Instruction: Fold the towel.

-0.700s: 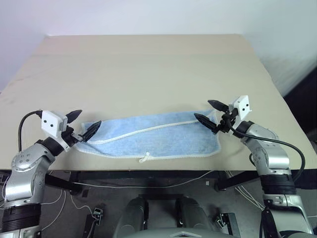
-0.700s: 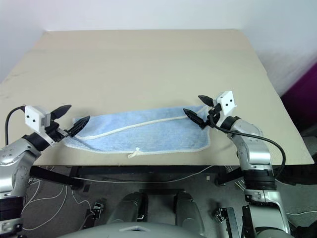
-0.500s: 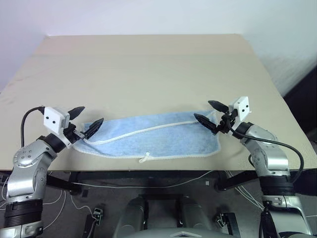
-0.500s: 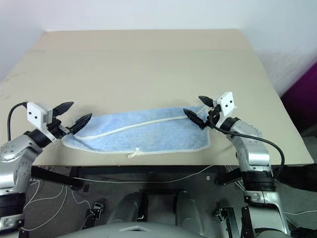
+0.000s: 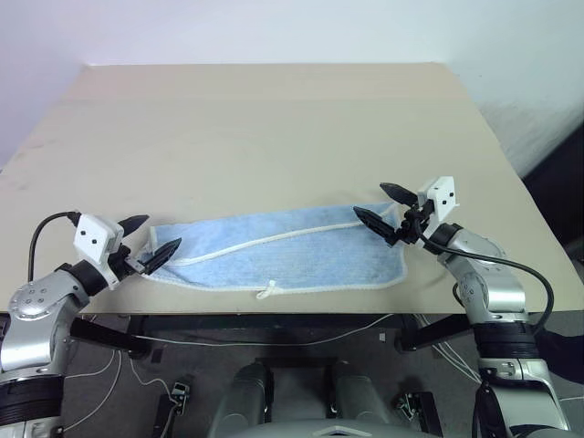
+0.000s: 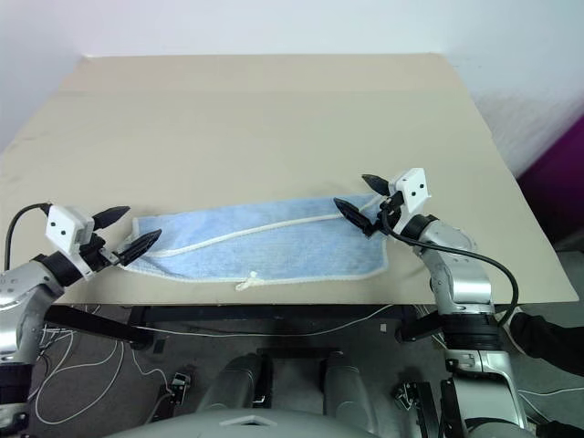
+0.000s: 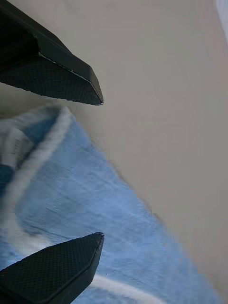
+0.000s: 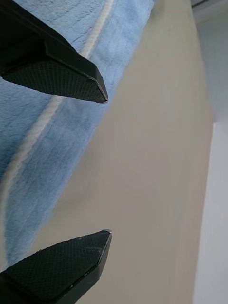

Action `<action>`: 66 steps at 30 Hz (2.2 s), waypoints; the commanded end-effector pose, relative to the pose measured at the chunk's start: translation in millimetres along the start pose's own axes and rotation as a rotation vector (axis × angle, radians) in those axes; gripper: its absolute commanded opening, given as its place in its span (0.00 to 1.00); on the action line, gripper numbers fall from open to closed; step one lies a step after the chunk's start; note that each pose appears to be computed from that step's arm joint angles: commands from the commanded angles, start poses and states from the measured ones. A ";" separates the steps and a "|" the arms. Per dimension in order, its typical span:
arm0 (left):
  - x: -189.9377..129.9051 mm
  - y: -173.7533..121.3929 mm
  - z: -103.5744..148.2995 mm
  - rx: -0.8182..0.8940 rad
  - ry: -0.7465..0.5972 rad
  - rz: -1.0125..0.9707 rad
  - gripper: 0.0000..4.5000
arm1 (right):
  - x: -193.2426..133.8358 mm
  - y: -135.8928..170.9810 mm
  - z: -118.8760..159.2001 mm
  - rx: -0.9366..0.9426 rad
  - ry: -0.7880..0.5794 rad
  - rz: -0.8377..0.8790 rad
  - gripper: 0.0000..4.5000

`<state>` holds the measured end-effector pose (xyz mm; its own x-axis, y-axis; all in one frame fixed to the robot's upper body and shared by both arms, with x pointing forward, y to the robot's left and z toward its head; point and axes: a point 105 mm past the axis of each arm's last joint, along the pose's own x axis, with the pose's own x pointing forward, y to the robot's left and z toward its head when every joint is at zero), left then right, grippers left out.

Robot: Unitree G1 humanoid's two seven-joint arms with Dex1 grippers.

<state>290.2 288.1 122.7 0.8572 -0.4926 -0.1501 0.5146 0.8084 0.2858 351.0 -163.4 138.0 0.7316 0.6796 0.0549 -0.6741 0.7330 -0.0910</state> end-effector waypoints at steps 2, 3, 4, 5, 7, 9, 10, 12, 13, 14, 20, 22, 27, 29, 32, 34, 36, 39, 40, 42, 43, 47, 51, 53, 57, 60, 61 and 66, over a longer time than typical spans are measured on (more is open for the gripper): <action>-14.8 9.5 6.3 0.121 0.040 -0.064 1.00 | 13.1 7.8 7.4 -0.012 -0.053 0.025 1.00; -16.7 9.1 6.8 0.136 0.050 -0.089 1.00 | 14.2 9.0 6.3 -0.010 -0.056 0.025 1.00; -17.9 9.3 7.6 0.151 0.057 -0.113 1.00 | 15.1 9.6 5.5 -0.006 -0.059 0.021 1.00; -18.3 8.8 8.3 0.163 0.062 -0.130 1.00 | 14.8 9.6 4.9 -0.003 -0.062 0.016 1.00; -18.0 6.9 8.9 0.197 0.077 -0.169 1.00 | 13.7 10.7 4.1 0.003 -0.068 0.011 1.00; -17.5 3.3 4.7 0.248 0.115 -0.221 1.00 | 12.2 12.0 2.3 0.005 -0.067 0.010 1.00; -17.6 2.1 2.0 0.268 0.133 -0.241 1.00 | 11.9 12.1 1.7 0.005 -0.066 0.009 1.00; -17.7 -0.9 -3.4 0.309 0.165 -0.281 1.00 | 10.3 11.0 1.4 0.005 -0.066 0.001 1.00; -18.0 -3.3 -7.5 0.337 0.185 -0.309 1.00 | 9.3 9.9 1.7 0.004 -0.067 -0.006 1.00; -18.4 -5.4 -11.7 0.365 0.204 -0.335 1.00 | 8.3 9.0 2.1 0.003 -0.068 -0.013 1.00; -7.8 -9.6 -20.6 0.465 0.224 -0.387 1.00 | 4.9 10.5 3.4 0.000 -0.069 -0.021 1.00; -0.7 -10.7 -18.7 0.498 0.208 -0.389 1.00 | 3.7 10.6 3.6 -0.001 -0.068 -0.024 1.00; 8.2 -11.4 -12.7 0.503 0.173 -0.401 1.00 | 1.7 9.9 4.0 -0.004 -0.067 -0.032 1.00; 8.1 -8.1 -12.0 0.506 0.177 -0.403 1.00 | 1.6 9.6 4.2 -0.005 -0.067 -0.035 1.00; 7.3 -3.5 -10.6 0.499 0.177 -0.403 1.00 | 1.8 9.7 4.2 -0.005 -0.067 -0.037 1.00; 5.4 -2.5 -8.8 0.478 0.169 -0.416 1.00 | 2.2 10.2 4.8 -0.006 -0.069 -0.037 1.00; 2.9 -3.5 -4.7 0.443 0.147 -0.435 1.00 | 2.0 9.9 4.9 -0.006 -0.070 -0.039 1.00; 1.0 -2.2 4.6 0.372 0.102 -0.437 1.00 | 1.1 9.6 4.7 -0.006 -0.069 -0.042 1.00; 1.8 -0.6 6.9 0.356 0.092 -0.427 1.00 | 1.0 9.5 4.6 -0.006 -0.069 -0.043 1.00; 3.0 0.5 8.4 0.346 0.087 -0.419 1.00 | 0.7 9.2 4.5 -0.007 -0.068 -0.044 1.00; 4.3 1.4 6.7 0.358 0.098 -0.414 1.00 | 0.7 8.9 4.6 -0.007 -0.068 -0.045 1.00; 7.6 2.6 -0.4 0.405 0.135 -0.407 1.00 | 1.0 8.6 5.2 -0.009 -0.068 -0.045 1.00; 11.2 7.9 -7.4 0.497 0.184 -0.386 1.00 | 0.9 8.5 5.9 -0.011 -0.070 -0.046 1.00; 13.3 9.0 -7.4 0.517 0.181 -0.378 1.00 | 0.5 8.8 5.8 -0.012 -0.069 -0.045 1.00; 17.3 9.3 -7.7 0.577 0.184 -0.376 1.00 | 0.4 8.9 6.0 -0.012 -0.070 -0.046 1.00; 23.6 14.0 -5.3 0.633 0.180 -0.338 1.00 | 1.1 9.0 6.0 -0.012 -0.071 -0.046 1.00; 26.0 14.6 -2.8 0.640 0.168 -0.327 1.00 | 1.2 9.2 6.1 -0.013 -0.071 -0.046 1.00; 28.6 17.6 4.4 0.660 0.146 -0.314 1.00 | 2.2 9.6 6.3 -0.012 -0.074 -0.046 1.00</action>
<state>320.5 285.0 116.6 0.6713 -0.5884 -0.4507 0.6859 0.2629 0.6785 347.2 -154.6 127.6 0.7606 0.6441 0.0818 -0.6409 0.7649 -0.0642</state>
